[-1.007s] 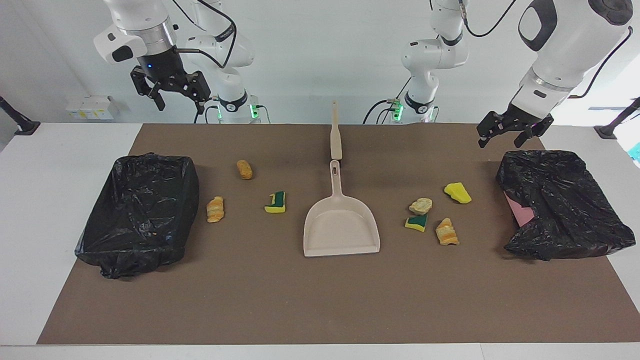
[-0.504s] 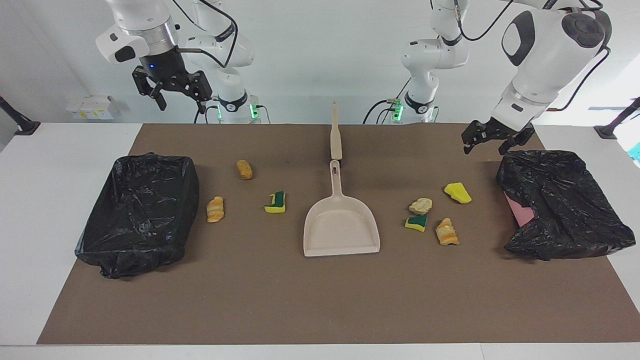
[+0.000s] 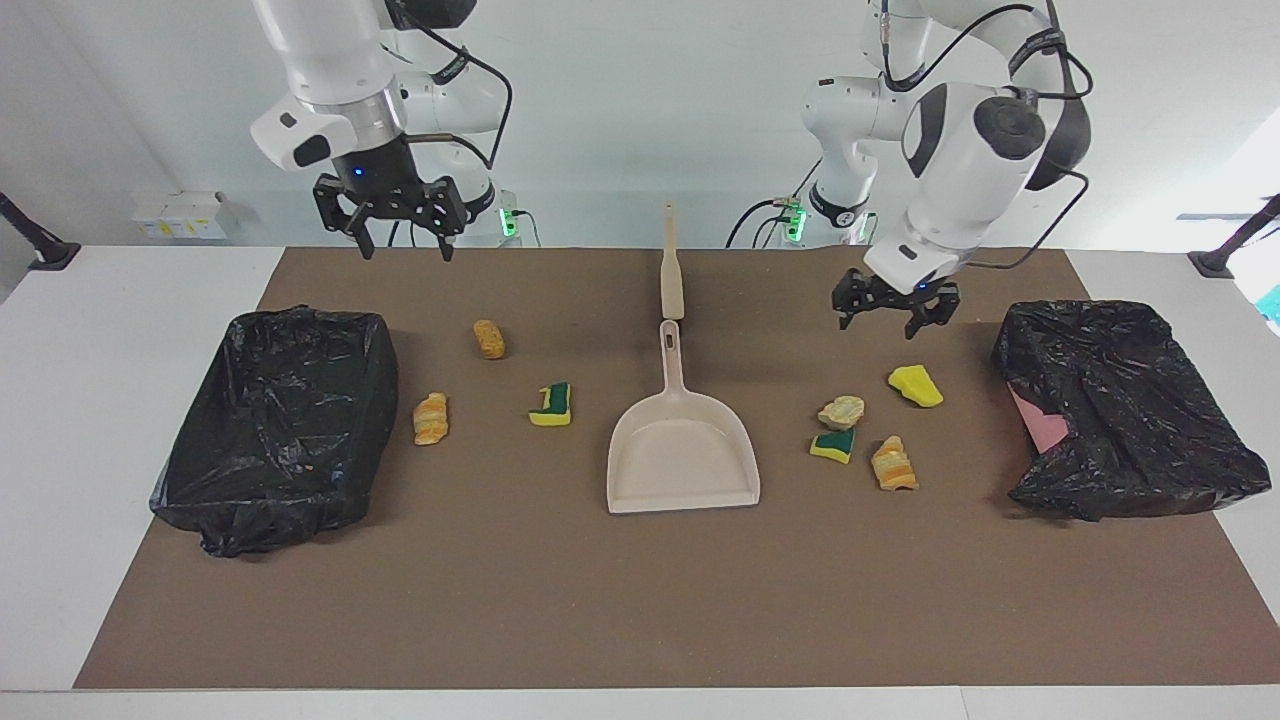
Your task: Sweep and dump trash in bin
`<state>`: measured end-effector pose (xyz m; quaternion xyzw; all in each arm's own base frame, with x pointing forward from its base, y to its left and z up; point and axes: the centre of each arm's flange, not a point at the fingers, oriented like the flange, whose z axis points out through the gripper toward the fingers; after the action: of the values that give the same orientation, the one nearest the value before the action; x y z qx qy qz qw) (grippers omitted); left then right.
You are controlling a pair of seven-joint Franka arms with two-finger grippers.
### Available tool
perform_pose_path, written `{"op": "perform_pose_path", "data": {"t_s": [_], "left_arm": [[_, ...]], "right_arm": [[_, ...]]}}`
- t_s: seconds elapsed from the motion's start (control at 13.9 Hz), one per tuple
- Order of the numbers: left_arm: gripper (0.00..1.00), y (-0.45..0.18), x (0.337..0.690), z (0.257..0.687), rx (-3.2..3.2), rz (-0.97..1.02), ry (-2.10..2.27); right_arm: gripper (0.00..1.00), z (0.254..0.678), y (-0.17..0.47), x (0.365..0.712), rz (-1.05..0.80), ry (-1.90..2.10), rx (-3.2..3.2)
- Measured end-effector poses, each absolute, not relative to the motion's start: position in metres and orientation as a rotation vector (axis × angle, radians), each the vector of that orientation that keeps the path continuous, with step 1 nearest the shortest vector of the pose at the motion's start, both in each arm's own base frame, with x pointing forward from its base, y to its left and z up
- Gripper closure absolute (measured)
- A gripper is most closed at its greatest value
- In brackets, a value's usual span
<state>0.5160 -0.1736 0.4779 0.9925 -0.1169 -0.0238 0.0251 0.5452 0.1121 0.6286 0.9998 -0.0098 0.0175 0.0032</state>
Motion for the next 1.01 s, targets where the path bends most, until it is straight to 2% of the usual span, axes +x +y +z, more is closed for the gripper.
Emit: {"op": "perform_pose_path", "data": {"t_s": [0.29,0.5,1.01], "left_arm": [[0.00,-0.251,0.464,0.415,3.074,-0.065,-0.398],[0.00,-0.279,0.403,0.378,3.068,-0.006,-0.432],[0.00,-0.325,0.256,0.373,3.063,0.023,-0.500]], "right_arm": [[0.00,0.563,0.204,0.559,0.056,0.011,3.157],[0.00,0.511,0.276,0.560,0.038,0.035,3.173],[0.00,0.452,0.357,0.543,-0.002,0.125,3.180]]}}
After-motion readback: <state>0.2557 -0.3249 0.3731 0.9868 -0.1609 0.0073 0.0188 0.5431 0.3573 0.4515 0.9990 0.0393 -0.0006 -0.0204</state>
